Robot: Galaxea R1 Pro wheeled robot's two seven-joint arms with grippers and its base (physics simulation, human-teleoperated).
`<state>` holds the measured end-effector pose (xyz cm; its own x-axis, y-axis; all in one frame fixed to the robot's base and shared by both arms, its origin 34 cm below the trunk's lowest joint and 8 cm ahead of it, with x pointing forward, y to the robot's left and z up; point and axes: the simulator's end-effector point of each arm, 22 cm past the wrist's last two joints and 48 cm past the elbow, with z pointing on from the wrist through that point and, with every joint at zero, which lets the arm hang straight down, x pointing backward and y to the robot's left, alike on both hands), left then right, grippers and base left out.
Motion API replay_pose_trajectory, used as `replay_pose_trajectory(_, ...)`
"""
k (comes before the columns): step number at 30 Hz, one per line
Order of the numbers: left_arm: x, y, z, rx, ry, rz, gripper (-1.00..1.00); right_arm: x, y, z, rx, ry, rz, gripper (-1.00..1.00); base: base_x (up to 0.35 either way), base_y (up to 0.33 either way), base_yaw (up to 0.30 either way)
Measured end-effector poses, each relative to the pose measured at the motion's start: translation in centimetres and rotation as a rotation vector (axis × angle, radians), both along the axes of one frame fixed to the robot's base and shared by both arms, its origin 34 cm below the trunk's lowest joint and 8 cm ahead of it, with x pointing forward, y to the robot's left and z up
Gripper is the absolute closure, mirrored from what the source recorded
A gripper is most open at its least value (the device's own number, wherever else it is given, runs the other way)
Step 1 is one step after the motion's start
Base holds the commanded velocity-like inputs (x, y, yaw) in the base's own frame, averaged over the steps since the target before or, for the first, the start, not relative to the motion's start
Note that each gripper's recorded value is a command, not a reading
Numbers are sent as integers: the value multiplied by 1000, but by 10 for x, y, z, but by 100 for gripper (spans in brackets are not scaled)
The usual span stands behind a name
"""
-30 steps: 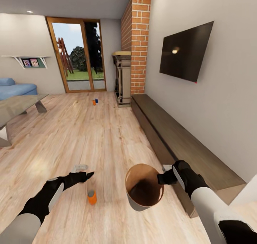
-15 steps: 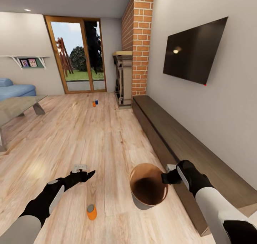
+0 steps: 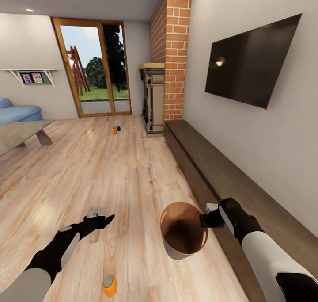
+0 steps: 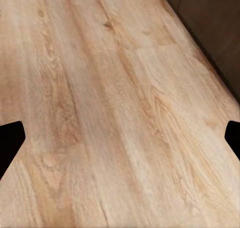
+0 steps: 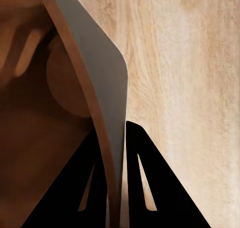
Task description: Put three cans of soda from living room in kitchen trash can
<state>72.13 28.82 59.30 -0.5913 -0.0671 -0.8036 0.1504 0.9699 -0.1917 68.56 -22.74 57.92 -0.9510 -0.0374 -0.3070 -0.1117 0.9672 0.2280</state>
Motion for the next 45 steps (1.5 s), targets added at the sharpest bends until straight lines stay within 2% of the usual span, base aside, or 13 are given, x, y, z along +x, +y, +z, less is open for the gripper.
replay_pose_trajectory(6,-4,7,-10,17,28,26,-100,0,-1,0,-3,0,1,100,312,105,0)
replay_pose_trajectory(13,-9,24,-23,73,54,86,-100,0,3,-1,-7,1,5,100,224,60,0)
replay_pose_trajectory(16,-8,25,-22,79,36,89,-100,0,3,-1,-13,0,8,100,51,13,0)
replay_pose_trajectory(17,-3,26,-17,89,-19,89,-100,0,3,-1,-16,1,9,100,23,6,0)
replay_pose_trajectory(20,-7,30,-24,100,-57,98,-100,-1,5,-1,-14,1,10,100,13,3,0)
replay_pose_trajectory(24,-20,35,-43,106,-37,110,-100,-1,5,-1,-16,1,12,100,5,1,0)
replay_pose_trajectory(36,-30,43,-67,117,-32,135,-100,-1,7,-14,-12,-4,12,100,0,0,0)
replay_pose_trajectory(45,-31,43,-82,121,-57,134,-100,1,5,-25,-3,-9,2,100,0,0,0)
